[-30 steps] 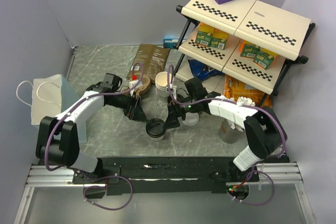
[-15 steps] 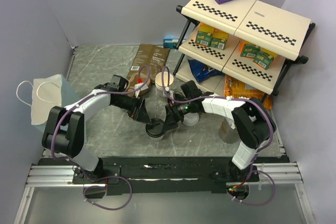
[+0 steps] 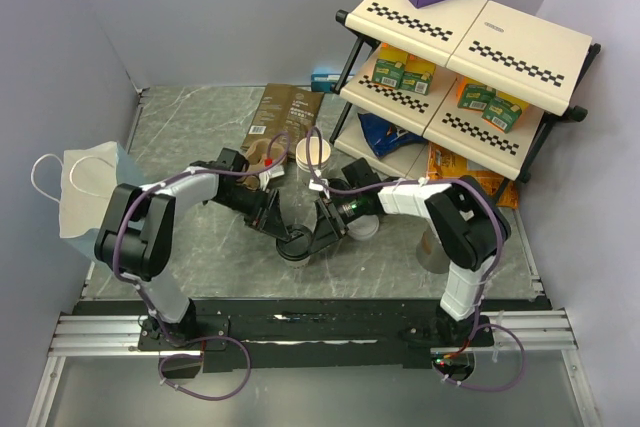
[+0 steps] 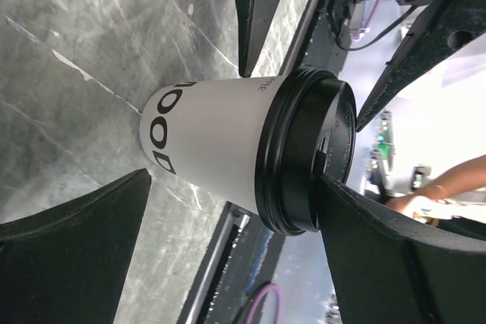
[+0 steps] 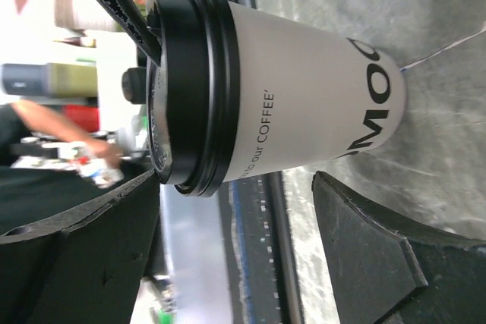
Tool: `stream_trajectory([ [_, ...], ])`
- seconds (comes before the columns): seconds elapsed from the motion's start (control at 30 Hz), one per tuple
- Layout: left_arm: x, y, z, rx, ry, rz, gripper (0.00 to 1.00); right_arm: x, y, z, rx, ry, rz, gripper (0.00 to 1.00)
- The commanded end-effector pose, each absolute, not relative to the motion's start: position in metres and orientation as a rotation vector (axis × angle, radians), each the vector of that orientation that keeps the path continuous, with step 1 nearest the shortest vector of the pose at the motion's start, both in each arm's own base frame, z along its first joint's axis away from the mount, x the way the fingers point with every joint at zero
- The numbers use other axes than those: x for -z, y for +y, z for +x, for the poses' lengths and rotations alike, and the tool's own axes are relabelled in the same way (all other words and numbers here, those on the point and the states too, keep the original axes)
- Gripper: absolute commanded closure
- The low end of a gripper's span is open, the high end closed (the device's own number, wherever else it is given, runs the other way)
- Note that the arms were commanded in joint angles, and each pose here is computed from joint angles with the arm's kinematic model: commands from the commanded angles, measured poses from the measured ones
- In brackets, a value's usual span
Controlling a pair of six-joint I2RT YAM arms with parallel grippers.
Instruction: Pack the takeout coffee
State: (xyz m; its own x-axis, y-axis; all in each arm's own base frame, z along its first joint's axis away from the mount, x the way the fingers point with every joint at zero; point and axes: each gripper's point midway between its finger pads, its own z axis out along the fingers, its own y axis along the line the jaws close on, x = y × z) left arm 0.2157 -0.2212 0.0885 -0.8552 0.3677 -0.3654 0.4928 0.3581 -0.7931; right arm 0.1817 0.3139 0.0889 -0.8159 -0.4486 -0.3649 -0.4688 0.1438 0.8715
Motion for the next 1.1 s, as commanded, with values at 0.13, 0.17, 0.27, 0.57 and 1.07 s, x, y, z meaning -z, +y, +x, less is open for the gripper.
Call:
stream_trajectory([
  [0.13,-0.062,-0.219,0.226,1.459,2.586,0.759,0.08,-0.073,0.314,0.202,-1.837,2.423,-0.79,0.17],
  [0.17,-0.06,-0.219,0.226,1.458,2.597,0.749,0.09,-0.072,0.314,0.204,-1.834,2.426,-0.782,0.18],
  [0.27,-0.052,-0.219,0.225,1.471,2.64,0.722,0.1,-0.067,0.316,0.207,-1.844,2.471,-0.725,0.19],
  [0.57,-0.038,-0.215,0.23,1.442,2.709,0.647,0.12,-0.04,0.315,0.211,-1.773,2.708,-0.503,0.23],
  [1.07,-0.044,-0.211,0.235,1.448,2.671,0.674,0.12,-0.061,0.32,0.225,-1.731,2.585,-0.633,0.27],
])
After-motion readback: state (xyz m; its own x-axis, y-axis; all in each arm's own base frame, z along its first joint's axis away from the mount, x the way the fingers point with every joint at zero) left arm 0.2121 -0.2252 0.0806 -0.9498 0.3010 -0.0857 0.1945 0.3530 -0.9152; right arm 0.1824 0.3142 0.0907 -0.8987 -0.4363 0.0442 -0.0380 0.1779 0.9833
